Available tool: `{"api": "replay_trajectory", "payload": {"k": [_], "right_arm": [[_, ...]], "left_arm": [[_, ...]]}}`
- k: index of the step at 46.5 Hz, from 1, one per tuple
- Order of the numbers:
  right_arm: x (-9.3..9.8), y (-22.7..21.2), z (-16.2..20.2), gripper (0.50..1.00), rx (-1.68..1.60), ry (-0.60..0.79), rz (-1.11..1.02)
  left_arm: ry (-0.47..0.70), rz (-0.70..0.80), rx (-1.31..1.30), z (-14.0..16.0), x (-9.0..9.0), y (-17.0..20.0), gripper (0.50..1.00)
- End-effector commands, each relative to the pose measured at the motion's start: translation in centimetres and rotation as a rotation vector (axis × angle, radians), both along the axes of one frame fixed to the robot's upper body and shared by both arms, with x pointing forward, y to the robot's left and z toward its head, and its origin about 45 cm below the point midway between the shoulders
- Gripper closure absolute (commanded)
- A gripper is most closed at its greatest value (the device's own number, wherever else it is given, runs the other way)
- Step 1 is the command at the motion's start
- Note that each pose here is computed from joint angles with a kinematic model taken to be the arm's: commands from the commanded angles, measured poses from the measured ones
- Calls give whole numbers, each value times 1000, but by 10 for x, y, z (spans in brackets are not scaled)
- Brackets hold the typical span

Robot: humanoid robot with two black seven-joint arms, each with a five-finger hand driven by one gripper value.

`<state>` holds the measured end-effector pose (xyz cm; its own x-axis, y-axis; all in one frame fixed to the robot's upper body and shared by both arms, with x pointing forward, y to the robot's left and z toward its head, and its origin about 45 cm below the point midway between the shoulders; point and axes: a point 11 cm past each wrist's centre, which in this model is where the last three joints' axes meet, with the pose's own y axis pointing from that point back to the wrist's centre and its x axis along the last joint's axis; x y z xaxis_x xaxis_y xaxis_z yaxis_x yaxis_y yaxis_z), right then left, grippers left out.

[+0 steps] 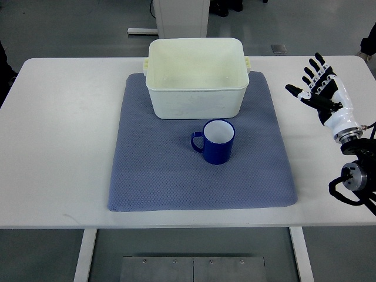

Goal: Place cup in box with right hand

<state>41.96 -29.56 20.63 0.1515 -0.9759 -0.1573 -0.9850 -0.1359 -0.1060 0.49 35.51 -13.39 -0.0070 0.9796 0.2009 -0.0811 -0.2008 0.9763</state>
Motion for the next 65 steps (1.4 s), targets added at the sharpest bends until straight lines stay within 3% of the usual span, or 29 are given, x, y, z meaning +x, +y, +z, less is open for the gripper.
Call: {"api": "replay_trajectory", "payload": {"k": [1,65], "right_arm": [[0,0,0,500,-1,0,0],[6,-3,12,500,2,-61,-16]], "left_arm": [[0,0,-1,0,0,0,500],[6,1,-3,0,-4,0,500]]}}
